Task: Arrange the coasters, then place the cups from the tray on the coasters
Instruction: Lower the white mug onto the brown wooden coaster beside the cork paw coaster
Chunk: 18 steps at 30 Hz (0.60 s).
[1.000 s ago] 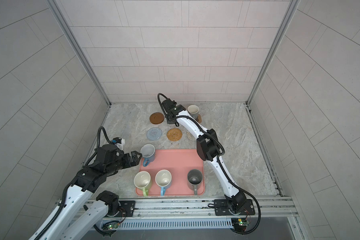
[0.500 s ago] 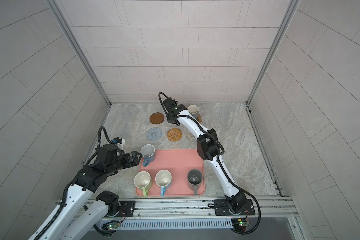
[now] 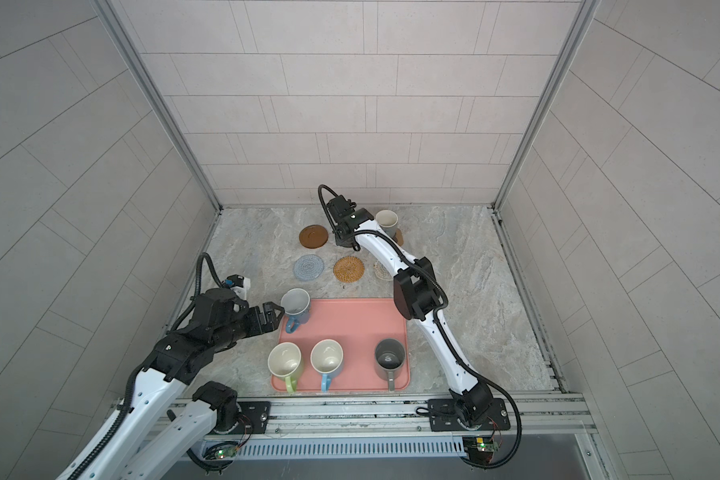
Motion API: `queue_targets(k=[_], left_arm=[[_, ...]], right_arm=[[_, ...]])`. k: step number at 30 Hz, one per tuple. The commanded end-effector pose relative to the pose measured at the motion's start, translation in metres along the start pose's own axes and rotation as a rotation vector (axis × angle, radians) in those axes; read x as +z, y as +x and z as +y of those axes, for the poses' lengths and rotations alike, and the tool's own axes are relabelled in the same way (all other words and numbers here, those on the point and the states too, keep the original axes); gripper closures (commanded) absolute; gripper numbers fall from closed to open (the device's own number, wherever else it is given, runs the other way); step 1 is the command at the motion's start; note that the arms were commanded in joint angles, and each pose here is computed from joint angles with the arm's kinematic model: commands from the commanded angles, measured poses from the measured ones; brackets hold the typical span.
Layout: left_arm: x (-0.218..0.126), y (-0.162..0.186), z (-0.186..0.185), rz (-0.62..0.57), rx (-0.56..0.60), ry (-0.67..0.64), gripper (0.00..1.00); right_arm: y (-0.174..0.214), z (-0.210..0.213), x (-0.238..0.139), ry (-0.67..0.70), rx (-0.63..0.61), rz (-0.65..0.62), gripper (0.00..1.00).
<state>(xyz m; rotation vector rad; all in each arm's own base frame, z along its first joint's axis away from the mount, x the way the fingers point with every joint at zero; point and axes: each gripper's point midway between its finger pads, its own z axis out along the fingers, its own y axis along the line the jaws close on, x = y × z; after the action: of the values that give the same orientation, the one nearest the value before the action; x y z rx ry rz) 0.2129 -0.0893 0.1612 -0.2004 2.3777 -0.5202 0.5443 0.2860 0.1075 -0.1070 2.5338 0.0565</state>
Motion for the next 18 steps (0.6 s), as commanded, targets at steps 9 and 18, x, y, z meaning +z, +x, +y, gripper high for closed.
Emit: queue_targets(k=[9,18], left_arm=[[0.0006,0.0015,0.0014,-0.004,0.014,-0.003,0.01],[-0.0002,0.0011,0.0012,-0.007,0.015,-0.002,0.01]], right_arm=[[-0.0169,0.0028,-0.0007,-0.027,0.035,-0.052,0.79],[-0.0176,0.0050,-0.0012,-0.043,0.047,-0.051,0.76]])
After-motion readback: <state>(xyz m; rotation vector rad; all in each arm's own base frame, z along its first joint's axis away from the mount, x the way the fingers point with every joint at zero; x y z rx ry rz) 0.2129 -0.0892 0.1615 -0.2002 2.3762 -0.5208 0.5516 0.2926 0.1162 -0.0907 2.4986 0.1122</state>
